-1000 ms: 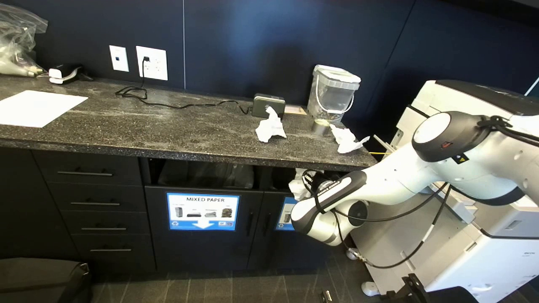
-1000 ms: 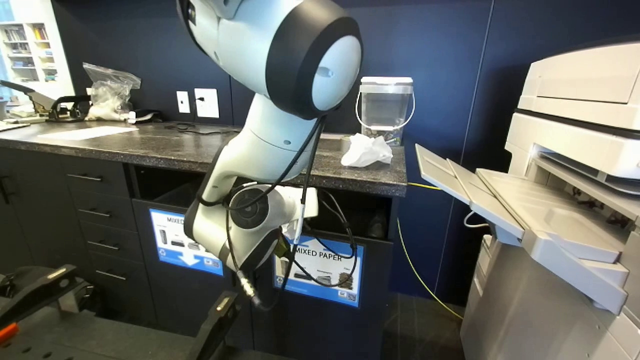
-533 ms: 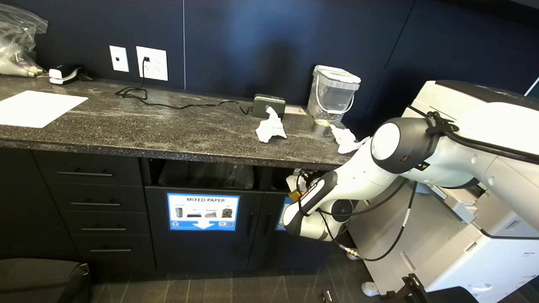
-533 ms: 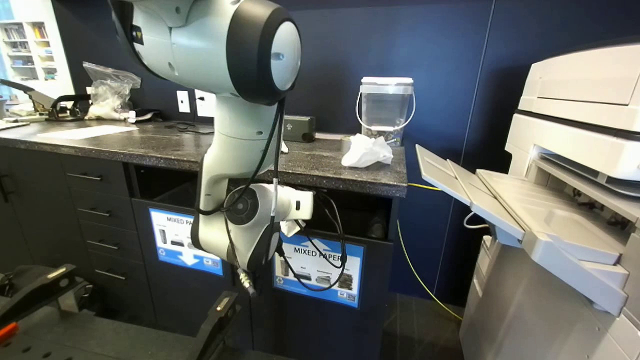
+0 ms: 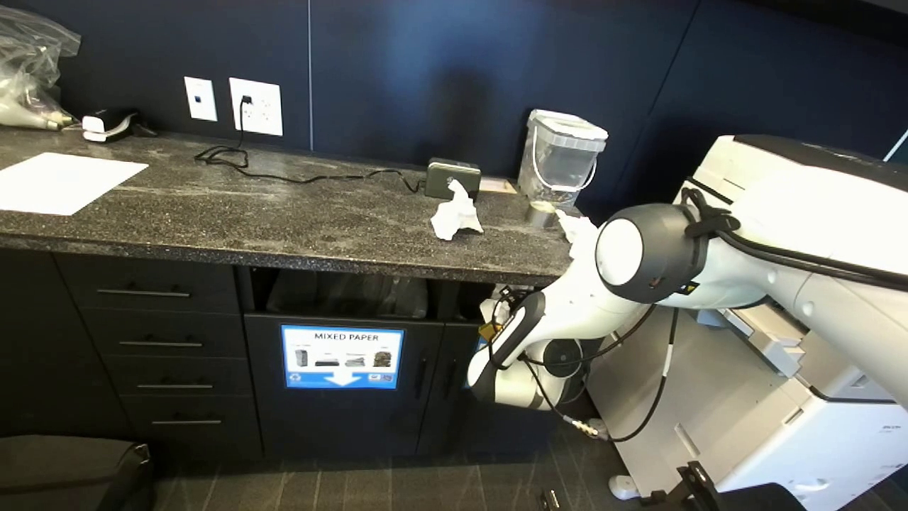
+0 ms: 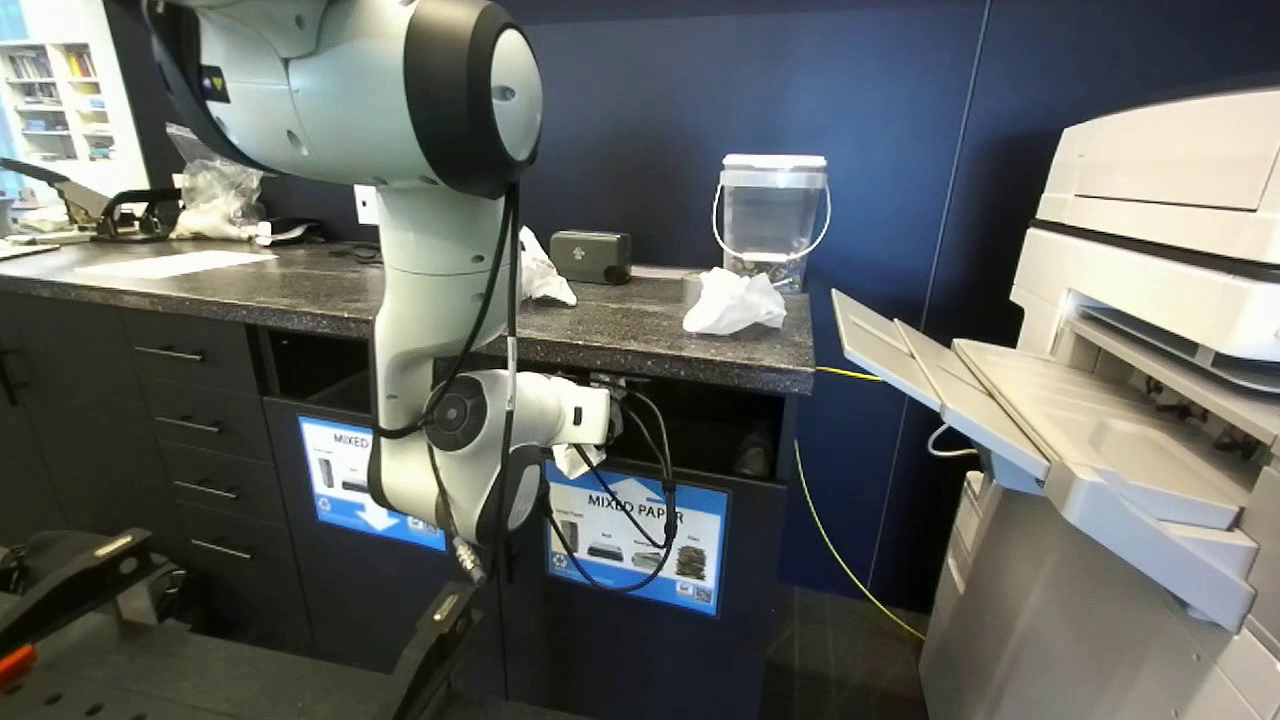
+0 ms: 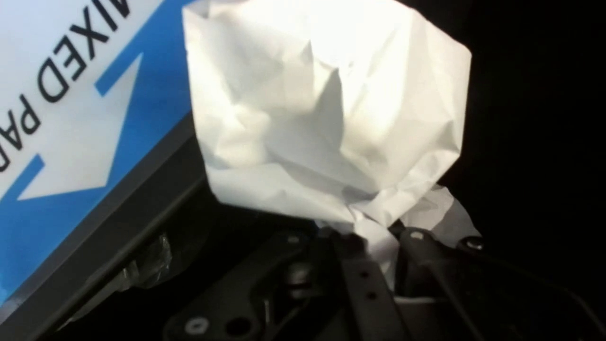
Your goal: Put the tissues inside the rubbish bin.
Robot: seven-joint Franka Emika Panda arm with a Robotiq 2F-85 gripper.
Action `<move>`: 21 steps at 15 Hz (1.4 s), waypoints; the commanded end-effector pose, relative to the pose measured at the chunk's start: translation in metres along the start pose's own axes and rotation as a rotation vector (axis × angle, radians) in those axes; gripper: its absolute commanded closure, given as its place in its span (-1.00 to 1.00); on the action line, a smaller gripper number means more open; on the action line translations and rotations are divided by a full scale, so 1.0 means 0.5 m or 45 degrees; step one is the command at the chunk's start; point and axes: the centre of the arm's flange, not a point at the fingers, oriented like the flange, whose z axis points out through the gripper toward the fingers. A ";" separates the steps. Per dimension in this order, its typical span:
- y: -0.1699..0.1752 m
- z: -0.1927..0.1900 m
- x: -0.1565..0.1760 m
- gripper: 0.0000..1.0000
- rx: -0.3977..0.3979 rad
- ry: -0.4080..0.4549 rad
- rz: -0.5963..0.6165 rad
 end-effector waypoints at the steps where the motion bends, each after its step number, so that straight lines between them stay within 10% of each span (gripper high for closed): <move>1: 0.046 0.097 -0.106 0.85 0.014 0.033 -0.020; 11: -0.002 0.116 -0.172 0.83 0.065 -0.234 -0.637; 21: -0.054 0.115 -0.163 0.85 -0.013 0.086 -0.871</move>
